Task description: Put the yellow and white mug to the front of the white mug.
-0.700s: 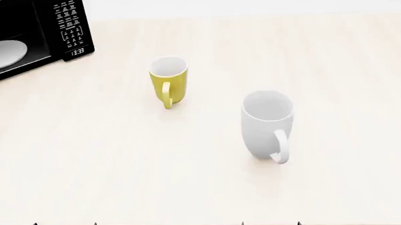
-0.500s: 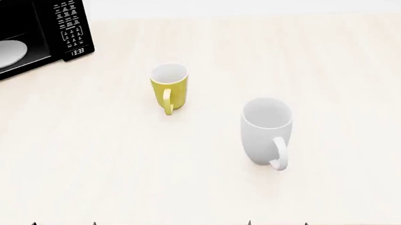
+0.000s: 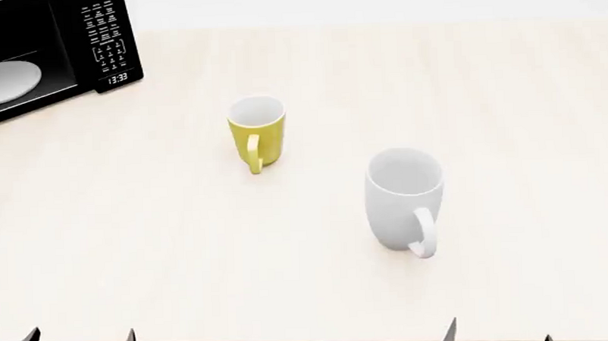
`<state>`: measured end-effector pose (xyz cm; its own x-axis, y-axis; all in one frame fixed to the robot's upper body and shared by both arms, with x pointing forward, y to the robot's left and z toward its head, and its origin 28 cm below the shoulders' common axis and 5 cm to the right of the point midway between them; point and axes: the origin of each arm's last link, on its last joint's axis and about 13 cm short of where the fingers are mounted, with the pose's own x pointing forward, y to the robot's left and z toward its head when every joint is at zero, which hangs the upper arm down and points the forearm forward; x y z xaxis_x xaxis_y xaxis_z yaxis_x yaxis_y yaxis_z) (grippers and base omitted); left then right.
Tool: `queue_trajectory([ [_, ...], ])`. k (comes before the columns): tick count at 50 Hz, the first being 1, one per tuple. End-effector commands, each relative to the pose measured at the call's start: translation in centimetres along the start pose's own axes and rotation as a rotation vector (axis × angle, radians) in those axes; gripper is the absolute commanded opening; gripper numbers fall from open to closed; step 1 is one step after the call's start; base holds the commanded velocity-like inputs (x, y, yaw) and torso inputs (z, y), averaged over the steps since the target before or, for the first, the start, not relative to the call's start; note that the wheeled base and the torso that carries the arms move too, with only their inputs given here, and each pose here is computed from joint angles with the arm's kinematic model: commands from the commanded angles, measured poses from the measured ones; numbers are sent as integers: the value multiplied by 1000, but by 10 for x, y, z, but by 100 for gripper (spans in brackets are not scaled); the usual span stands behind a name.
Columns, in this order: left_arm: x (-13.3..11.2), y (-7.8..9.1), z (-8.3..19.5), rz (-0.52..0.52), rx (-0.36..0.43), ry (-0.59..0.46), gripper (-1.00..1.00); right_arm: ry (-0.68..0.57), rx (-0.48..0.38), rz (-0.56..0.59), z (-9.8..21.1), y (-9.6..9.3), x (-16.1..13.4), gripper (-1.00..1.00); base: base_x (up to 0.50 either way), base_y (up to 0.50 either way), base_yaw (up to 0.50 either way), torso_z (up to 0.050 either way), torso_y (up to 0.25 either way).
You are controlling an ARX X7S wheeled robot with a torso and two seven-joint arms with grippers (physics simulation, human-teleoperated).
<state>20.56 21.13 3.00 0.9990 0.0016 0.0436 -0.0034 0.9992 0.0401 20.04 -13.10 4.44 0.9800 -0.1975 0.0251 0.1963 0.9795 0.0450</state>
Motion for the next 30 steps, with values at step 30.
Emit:
queue_trajectory([
  [30,-9,7,22,-7,-13,-59,100,-104,44,-35,24,-24,-19,100,349,-183,0,0,0],
])
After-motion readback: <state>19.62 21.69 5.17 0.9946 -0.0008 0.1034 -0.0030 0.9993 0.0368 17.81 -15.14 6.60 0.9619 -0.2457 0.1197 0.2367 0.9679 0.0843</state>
